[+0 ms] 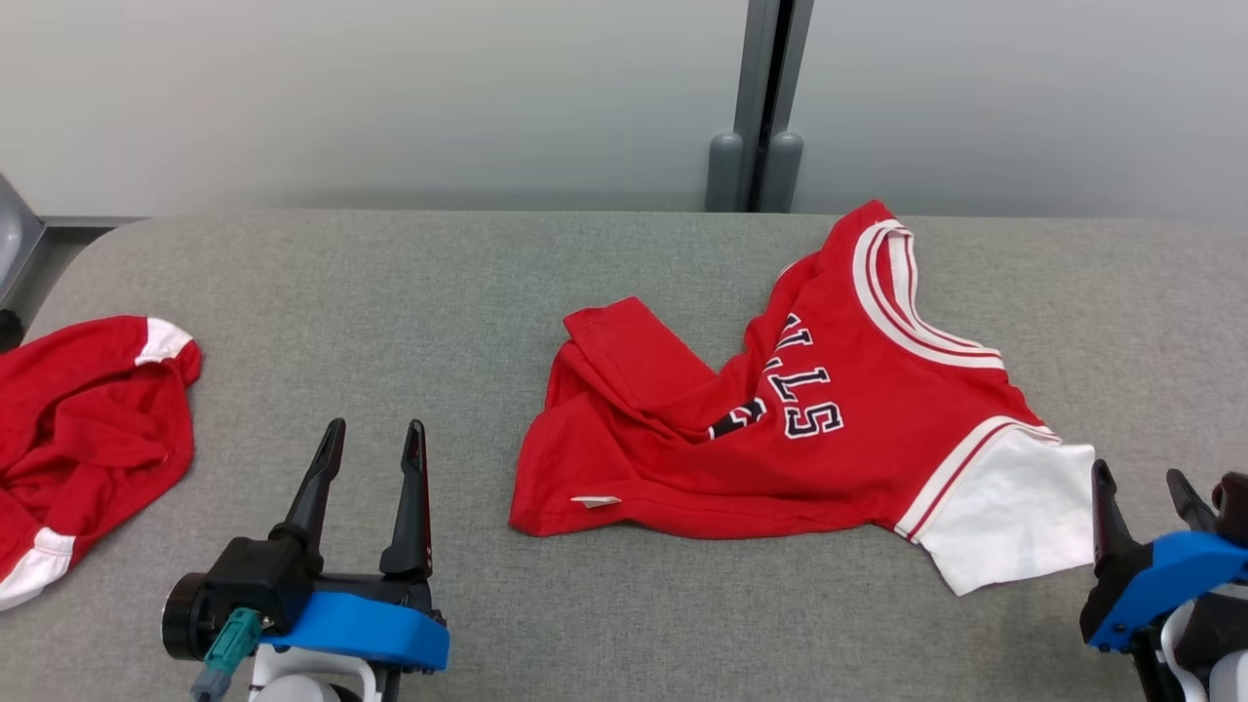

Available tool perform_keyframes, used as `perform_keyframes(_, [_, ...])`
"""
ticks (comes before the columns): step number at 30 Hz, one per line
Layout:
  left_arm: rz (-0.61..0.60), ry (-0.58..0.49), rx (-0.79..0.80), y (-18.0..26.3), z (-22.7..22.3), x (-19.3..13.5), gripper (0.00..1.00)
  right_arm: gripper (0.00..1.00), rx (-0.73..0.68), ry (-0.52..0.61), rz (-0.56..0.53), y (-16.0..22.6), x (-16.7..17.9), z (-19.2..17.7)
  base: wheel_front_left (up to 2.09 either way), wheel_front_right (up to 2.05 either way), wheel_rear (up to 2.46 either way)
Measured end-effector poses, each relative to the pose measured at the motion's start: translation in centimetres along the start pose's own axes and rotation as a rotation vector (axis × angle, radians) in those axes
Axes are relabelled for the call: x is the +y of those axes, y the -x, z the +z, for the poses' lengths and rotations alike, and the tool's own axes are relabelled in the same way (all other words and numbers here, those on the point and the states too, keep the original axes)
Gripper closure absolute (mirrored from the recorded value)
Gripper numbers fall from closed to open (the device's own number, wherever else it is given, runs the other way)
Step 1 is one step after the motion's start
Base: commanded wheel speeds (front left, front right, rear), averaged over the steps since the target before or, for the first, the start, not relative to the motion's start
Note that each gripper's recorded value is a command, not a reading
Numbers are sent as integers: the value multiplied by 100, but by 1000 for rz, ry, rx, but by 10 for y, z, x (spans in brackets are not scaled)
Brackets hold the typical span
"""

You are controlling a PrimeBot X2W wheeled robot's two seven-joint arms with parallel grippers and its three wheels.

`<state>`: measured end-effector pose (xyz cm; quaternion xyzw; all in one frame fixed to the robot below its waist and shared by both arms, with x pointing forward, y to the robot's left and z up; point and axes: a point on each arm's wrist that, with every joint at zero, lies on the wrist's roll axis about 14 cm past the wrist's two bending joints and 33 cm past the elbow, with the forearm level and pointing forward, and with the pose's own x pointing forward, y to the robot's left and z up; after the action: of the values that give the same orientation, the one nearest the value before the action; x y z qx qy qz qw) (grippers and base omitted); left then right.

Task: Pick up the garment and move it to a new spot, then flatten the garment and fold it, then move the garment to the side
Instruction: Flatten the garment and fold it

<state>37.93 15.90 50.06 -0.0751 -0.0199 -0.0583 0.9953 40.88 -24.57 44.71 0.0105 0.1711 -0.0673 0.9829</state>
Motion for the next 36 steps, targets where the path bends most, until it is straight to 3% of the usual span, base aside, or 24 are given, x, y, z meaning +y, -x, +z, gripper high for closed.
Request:
perform_keyframes(7, [-12,-8,2,8,0,-5,0,0,-164,-108,34,35,1,15,0,0,0])
perform_keyframes(16, [27,-23,22,24,-6,5,0,0,-358,-80,107,75,20,48,0,0,0])
perform_keyframes(36, [73,-25,74,41,-21,19,0,0,-339,-82,138,79,29,46,0,0,0])
